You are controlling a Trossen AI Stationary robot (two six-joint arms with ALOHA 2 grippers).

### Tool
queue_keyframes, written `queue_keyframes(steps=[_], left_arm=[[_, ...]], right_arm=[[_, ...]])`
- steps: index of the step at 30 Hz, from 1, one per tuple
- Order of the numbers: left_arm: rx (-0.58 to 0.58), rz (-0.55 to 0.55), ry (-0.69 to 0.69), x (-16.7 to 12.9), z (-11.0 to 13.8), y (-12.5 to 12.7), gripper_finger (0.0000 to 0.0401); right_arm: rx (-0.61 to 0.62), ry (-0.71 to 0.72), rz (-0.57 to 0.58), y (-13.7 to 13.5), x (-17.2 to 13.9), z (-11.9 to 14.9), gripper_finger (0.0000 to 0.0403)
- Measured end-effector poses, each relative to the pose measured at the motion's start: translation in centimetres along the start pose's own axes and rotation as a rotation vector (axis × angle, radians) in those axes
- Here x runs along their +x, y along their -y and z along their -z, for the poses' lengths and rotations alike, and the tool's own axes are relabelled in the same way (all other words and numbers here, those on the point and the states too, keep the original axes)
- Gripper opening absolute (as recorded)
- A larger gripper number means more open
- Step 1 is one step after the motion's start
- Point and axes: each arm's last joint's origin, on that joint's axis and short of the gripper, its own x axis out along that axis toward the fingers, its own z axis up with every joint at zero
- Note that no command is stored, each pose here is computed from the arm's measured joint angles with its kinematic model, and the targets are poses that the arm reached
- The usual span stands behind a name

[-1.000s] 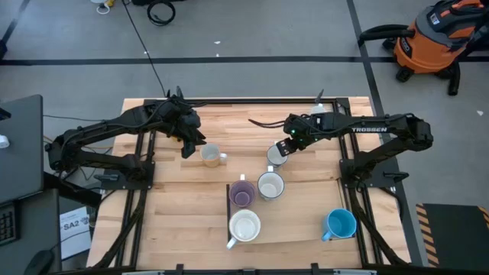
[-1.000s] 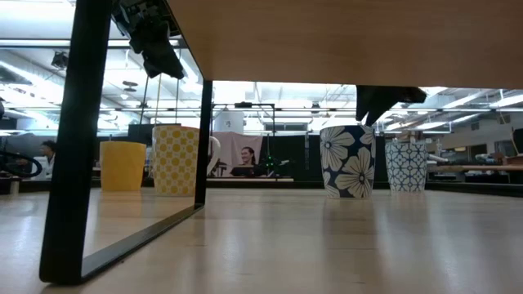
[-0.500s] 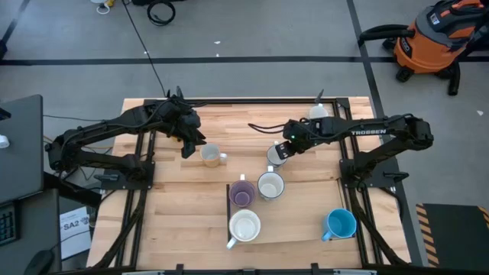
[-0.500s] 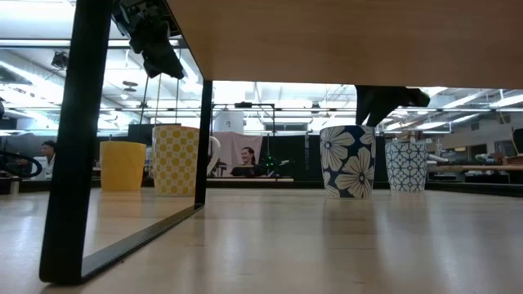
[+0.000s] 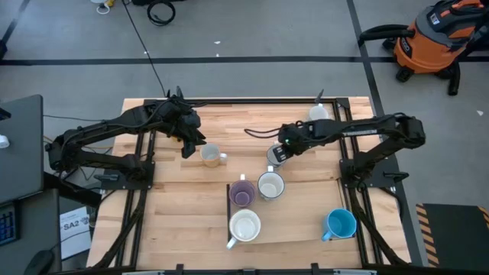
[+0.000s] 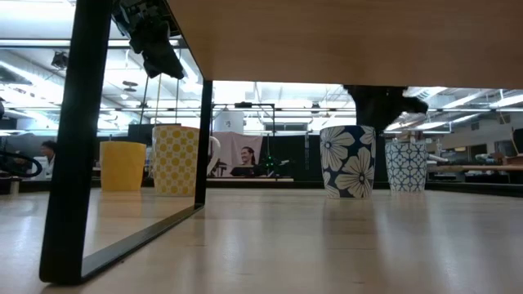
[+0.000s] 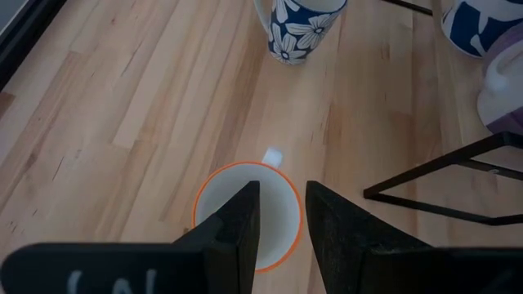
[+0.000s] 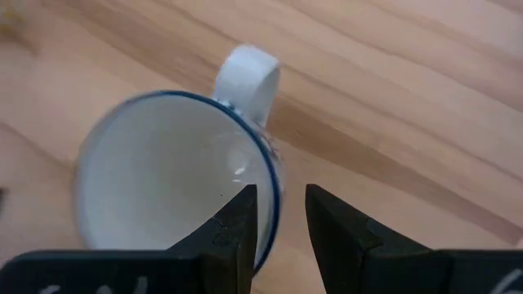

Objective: Place coffee mugs
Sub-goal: Put the bottom white blue patterned mug on the shelf

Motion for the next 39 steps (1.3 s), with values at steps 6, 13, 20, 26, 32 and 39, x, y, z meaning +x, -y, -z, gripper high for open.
queue_keyframes(steps=[6, 13, 20, 26, 32, 39], left_arm=[[-0.002, 0.0, 0.0, 0.0, 0.0, 0.0, 0.0107], [-0.02, 0.0, 0.0, 0.0, 0.0, 0.0, 0.0107], [-0.018, 0.0, 0.006, 0.0, -0.1, 0.0, 0.0107], [-0.019, -0.001, 0.009, 0.0, -0.1, 0.0, 0.0107], [-0.022, -0.001, 0.008, 0.0, -0.1, 0.0, 0.0107], [-0.016, -0.001, 0.034, 0.0, -0.3, 0.0, 0.0107]], right_arm=[[-0.032, -0.038, 0.033, -0.4, 2.0, 0.0, 0.011], [-0.069, -0.058, 0.032, -0.3, 2.4, -0.3, 0.0052], [-0.1, -0.032, 0.034, 1.0, 2.0, -1.8, 0.0032], [-0.169, 0.008, 0.011, 3.3, 0.4, -3.8, 0.0034], [-0.244, 0.049, 0.014, 5.8, -1.7, -5.1, 0.0035], [-0.315, 0.107, -0.043, 7.4, -4.7, -5.4, 0.0036]])
